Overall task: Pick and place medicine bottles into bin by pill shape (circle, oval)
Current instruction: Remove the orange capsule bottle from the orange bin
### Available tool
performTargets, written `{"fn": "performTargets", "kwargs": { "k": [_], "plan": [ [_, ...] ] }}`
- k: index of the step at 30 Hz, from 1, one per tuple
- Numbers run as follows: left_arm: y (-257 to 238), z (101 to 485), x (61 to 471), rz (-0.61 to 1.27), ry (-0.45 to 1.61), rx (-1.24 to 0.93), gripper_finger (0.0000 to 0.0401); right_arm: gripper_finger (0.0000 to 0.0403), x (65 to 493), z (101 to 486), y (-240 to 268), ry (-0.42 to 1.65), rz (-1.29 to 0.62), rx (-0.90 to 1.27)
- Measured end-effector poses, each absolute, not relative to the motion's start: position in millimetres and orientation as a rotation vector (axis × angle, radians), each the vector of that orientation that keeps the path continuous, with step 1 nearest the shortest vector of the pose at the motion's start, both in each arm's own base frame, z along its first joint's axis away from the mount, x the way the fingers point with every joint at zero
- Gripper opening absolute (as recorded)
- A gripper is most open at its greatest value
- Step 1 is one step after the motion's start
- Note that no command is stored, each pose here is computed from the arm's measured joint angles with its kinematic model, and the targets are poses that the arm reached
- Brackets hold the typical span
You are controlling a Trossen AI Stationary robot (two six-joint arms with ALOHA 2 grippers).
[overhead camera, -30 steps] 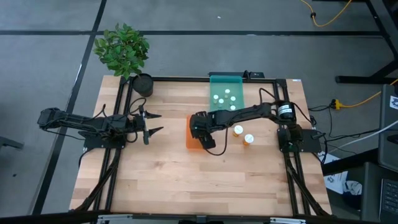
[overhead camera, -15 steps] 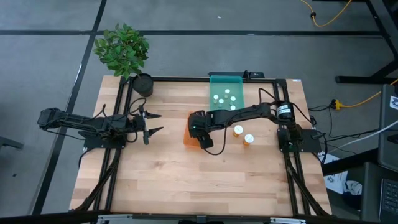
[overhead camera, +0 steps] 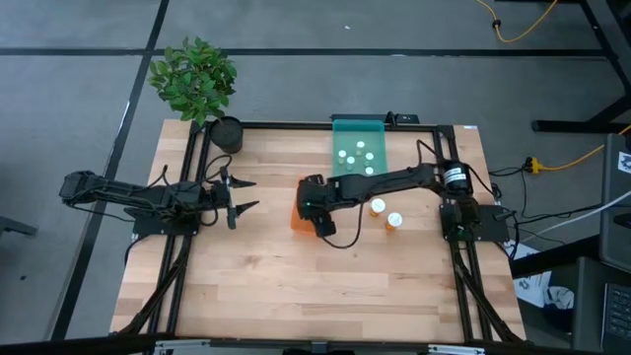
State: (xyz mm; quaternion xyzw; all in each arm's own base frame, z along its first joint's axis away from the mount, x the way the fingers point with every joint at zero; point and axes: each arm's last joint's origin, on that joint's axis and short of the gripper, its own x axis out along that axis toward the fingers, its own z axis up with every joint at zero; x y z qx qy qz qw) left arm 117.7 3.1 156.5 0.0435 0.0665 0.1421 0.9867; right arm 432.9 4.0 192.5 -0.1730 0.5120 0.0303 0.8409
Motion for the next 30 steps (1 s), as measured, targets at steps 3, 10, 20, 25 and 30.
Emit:
{"fn": "performTargets", "kwargs": {
  "k": [3,10,20,25,30],
  "plan": [
    [3,156,118,0.285,0.137,0.088,0.0257,0.0201,433,209,6,1.061,0.054,-0.350],
    [3,156,118,0.286,0.137,0.088,0.0257,0.0203,435,235,5,1.059,-0.014,-0.250],
    [3,156,118,0.286,0.136,0.088,0.0257,0.0204,385,286,17,1.242,-0.085,-0.109],
    [3,156,118,0.286,0.135,0.088,0.0257,0.0204,350,307,46,1.257,-0.124,-0.087],
    [3,157,118,0.286,0.134,0.087,0.0257,0.0204,292,301,80,1.144,-0.241,-0.103]
  ]
}}
